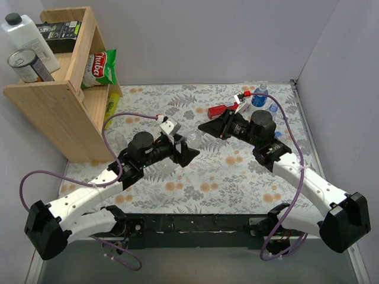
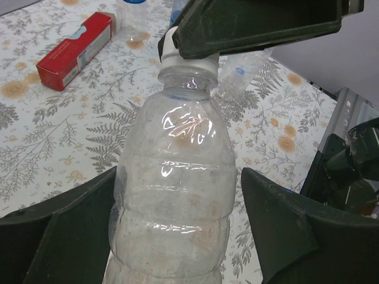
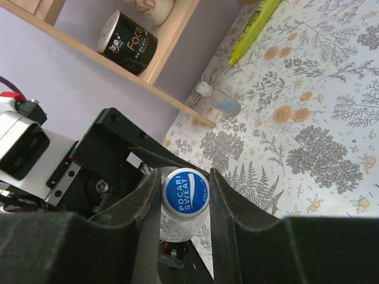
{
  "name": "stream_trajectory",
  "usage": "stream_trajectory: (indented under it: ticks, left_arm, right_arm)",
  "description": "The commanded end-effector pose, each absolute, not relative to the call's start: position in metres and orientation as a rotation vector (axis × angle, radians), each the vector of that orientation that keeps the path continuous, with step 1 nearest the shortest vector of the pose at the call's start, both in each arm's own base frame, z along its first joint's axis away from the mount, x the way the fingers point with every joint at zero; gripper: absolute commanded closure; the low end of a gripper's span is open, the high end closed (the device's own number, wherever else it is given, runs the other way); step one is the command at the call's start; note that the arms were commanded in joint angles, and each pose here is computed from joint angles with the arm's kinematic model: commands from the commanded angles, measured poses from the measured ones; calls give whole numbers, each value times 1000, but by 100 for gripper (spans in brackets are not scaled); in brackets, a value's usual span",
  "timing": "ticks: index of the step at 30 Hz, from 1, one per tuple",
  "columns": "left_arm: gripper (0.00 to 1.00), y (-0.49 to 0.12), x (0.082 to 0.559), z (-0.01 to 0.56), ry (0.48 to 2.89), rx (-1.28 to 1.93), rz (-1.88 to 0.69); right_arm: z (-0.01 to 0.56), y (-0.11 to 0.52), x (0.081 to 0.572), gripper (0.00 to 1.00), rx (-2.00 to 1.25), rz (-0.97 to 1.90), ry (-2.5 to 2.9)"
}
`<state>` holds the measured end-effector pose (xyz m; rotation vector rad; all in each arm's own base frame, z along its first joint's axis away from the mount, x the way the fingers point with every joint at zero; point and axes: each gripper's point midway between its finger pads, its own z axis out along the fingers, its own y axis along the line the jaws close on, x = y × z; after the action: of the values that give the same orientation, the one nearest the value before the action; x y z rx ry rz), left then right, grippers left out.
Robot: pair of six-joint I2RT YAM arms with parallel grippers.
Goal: Unscrew the bottle caps
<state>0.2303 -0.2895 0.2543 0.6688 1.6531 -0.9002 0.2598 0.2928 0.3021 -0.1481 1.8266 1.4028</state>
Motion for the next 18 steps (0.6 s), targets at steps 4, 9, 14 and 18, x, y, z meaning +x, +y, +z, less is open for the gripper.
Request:
stream_trajectory:
  ticks: [4, 9, 14, 18]
  left_arm:
    - [28, -306, 219, 253, 1668, 765, -1000]
    - [56, -312, 211, 253, 1666, 799, -1054]
    - [66, -316, 194, 263, 1605, 872, -1182]
    - [68, -313, 176, 274, 1519, 963, -1349]
  right_arm:
    - [343, 295, 251, 99, -266, 1427, 1670]
    - [347, 298, 246, 99, -413, 1382, 1620]
    - [352, 303, 231, 99, -628, 1363, 1551]
    - [354, 307, 201, 99, -887, 1406, 1432]
